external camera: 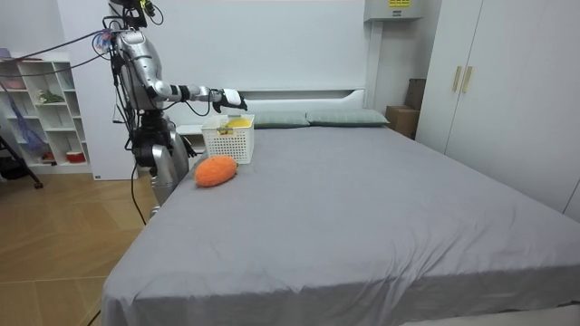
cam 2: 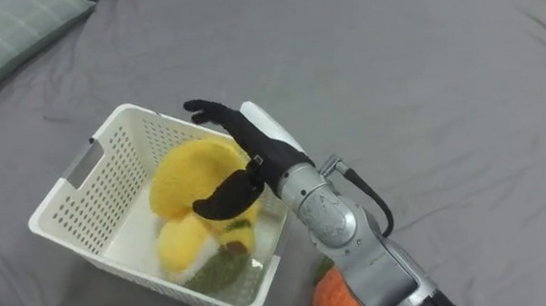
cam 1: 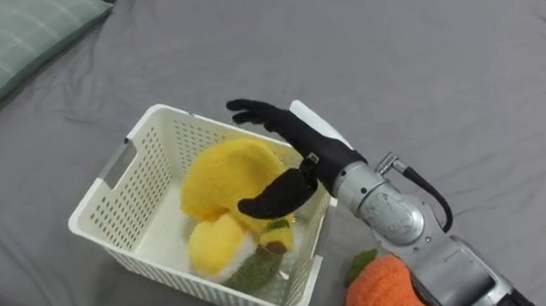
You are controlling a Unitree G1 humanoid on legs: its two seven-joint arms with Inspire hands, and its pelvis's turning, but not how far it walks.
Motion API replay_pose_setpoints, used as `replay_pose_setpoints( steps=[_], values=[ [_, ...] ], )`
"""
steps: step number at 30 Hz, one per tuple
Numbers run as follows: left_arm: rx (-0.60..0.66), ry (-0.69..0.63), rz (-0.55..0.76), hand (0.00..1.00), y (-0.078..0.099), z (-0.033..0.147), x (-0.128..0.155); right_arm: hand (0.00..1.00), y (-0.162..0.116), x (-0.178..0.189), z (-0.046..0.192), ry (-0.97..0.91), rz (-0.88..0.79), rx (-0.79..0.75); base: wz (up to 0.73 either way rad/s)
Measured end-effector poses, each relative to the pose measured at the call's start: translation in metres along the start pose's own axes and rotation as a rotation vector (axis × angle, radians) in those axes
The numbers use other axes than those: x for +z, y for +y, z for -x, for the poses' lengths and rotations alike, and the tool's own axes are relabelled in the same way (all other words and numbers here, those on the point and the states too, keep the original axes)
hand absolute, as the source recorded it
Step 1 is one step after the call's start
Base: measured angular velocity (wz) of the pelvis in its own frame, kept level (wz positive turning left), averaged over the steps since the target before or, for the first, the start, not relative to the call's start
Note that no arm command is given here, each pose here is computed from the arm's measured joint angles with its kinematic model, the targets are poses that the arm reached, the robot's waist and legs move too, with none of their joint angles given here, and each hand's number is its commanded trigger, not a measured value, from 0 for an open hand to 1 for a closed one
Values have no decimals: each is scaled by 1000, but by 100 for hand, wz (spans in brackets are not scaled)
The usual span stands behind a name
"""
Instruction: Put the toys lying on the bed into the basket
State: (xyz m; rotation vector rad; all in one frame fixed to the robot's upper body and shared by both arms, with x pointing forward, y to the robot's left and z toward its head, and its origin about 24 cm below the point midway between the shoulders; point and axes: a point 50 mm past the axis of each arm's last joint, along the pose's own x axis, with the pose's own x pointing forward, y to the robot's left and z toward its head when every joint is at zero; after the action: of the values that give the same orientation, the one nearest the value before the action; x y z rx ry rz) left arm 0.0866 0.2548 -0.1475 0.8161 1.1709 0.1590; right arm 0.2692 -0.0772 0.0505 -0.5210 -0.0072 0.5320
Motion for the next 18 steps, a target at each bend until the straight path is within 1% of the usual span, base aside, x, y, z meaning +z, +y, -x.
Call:
replay_pose_setpoints(
  steps=[8,18],
  values=[
    [11,17,23,0,2,-1,-3,0,0,0,0,1,14,-3,1],
    [0,36,17,0,0,0,-8,0,-5,1,1,-20,56,-32,0]
  ],
)
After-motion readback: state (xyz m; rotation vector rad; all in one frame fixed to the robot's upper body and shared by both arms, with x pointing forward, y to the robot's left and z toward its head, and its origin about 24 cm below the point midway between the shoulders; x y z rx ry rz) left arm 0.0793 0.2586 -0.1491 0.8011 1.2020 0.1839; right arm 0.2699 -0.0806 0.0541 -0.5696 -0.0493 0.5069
